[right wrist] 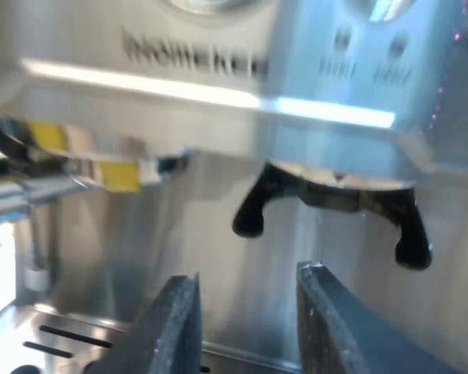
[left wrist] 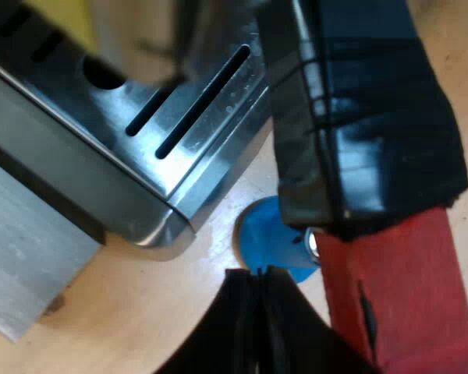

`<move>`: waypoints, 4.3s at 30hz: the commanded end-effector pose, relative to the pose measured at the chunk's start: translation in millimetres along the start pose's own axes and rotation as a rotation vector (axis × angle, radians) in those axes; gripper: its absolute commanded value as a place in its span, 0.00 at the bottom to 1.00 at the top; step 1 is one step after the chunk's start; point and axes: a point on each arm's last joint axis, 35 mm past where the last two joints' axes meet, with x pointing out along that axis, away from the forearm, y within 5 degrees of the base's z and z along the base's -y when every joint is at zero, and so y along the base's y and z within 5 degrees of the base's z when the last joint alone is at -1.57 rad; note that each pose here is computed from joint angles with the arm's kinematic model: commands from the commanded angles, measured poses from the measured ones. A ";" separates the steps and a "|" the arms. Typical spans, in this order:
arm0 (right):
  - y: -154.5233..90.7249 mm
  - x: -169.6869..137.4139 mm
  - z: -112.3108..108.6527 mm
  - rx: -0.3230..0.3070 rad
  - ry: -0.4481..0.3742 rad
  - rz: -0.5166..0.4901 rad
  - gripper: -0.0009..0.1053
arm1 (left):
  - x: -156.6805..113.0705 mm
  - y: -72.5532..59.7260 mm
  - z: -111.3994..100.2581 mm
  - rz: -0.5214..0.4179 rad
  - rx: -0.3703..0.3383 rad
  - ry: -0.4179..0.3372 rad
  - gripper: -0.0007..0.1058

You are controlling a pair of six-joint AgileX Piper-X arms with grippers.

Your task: Put the handle in the coffee machine

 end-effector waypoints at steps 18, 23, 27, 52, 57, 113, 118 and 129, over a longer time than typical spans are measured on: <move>-42.9 -47.6 15.4 -0.114 0.053 0.053 0.32 | 34.0 -43.1 30.5 0.216 -0.071 0.039 0.01; -43.4 -47.7 15.5 -0.114 0.054 0.048 0.32 | 39.9 -53.6 35.6 0.254 -0.125 0.018 0.01; -45.0 -48.3 16.8 -0.108 0.053 0.041 0.32 | 42.3 -58.0 38.2 0.287 -0.135 0.005 0.01; -108.0 -84.0 35.7 -0.170 0.101 -0.038 0.32 | 59.7 -98.1 53.4 0.353 -0.330 -0.145 0.01; -117.1 -90.5 35.2 -0.184 0.113 -0.041 0.32 | 64.8 -112.4 55.5 0.331 -0.348 -0.172 0.01; -115.5 -104.1 41.4 0.043 0.233 0.498 0.68 | -55.9 -147.8 -7.1 0.450 -0.127 -0.300 0.01; -122.3 -107.0 58.6 0.063 0.237 0.593 0.68 | -79.5 -155.1 -21.8 0.433 -0.117 -0.386 0.01; -137.7 -107.5 107.7 0.118 0.176 0.733 0.68 | -111.9 -164.8 -47.0 0.403 -0.106 -0.522 0.69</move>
